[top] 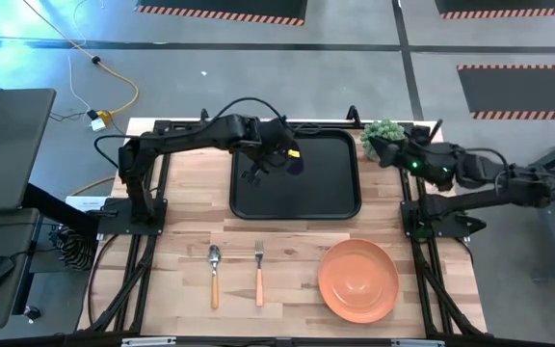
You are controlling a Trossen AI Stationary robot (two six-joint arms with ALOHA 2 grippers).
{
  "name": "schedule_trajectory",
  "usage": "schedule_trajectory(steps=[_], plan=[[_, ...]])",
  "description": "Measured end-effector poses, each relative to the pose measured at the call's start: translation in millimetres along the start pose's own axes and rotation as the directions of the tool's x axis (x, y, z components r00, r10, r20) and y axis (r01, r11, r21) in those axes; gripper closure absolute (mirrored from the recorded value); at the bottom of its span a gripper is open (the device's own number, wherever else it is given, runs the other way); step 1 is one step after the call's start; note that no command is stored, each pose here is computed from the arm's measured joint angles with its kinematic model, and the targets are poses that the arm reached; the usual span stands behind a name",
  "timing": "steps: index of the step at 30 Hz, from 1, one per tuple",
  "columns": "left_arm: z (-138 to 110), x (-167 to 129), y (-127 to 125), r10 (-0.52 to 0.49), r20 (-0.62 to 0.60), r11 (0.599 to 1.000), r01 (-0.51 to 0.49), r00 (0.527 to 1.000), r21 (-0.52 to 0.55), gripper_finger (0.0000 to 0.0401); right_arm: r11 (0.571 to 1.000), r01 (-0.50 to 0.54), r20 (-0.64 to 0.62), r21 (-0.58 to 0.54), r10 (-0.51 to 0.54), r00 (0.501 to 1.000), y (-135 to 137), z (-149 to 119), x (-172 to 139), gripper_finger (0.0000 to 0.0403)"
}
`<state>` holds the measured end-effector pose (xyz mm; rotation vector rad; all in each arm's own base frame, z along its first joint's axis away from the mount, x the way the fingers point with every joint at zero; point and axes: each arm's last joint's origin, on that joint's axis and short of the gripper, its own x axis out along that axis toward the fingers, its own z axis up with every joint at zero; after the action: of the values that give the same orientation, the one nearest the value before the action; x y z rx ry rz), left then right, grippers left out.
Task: Pick and place plate/cup/fork/spoon on tray
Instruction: Put the purple glass on the top left of the black serving tray
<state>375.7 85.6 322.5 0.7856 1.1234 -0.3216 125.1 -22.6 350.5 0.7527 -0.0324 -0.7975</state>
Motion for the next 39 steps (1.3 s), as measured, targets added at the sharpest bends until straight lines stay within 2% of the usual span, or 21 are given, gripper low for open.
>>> schedule_trajectory(steps=[5, 10, 16, 23, 39], plan=[[-0.8, 0.0, 0.4, -0.002, 0.001, 1.0, 0.002, 1.0, 0.003, 0.0394, 0.99, 0.143, -0.153, -0.015, -0.143, 0.978, 12.2, 14.6, 7.9, 0.0258], [-7.2, 16.6, 2.2, -0.05, -0.045, 0.999, 0.05, 0.998, -0.007, 0.0394, 0.969, 0.238, -0.267, -0.07, -0.248, 0.931, 17.2, 16.6, 19.8, 0.0258], [-13.2, 37.8, -2.2, -0.151, -0.123, 0.989, 0.149, 0.981, -0.023, 0.0397, 0.965, 0.247, -0.338, -0.085, -0.261, 0.904, 17.9, 12.9, 33.4, 0.0258], [-12.1, 53.9, -1.1, -0.173, -0.126, 0.985, 0.17, 0.977, -0.037, 0.0396, 0.962, 0.256, -0.353, -0.089, -0.271, 0.895, 15.5, 14.3, 38.3, 0.0258], [-13.3, 56.9, 0.5, -0.165, -0.138, 0.986, 0.16, 0.977, -0.042, 0.0396, 0.961, 0.262, -0.365, -0.092, -0.278, 0.889, 9.9, 19.8, 41.9, 0.0258]])
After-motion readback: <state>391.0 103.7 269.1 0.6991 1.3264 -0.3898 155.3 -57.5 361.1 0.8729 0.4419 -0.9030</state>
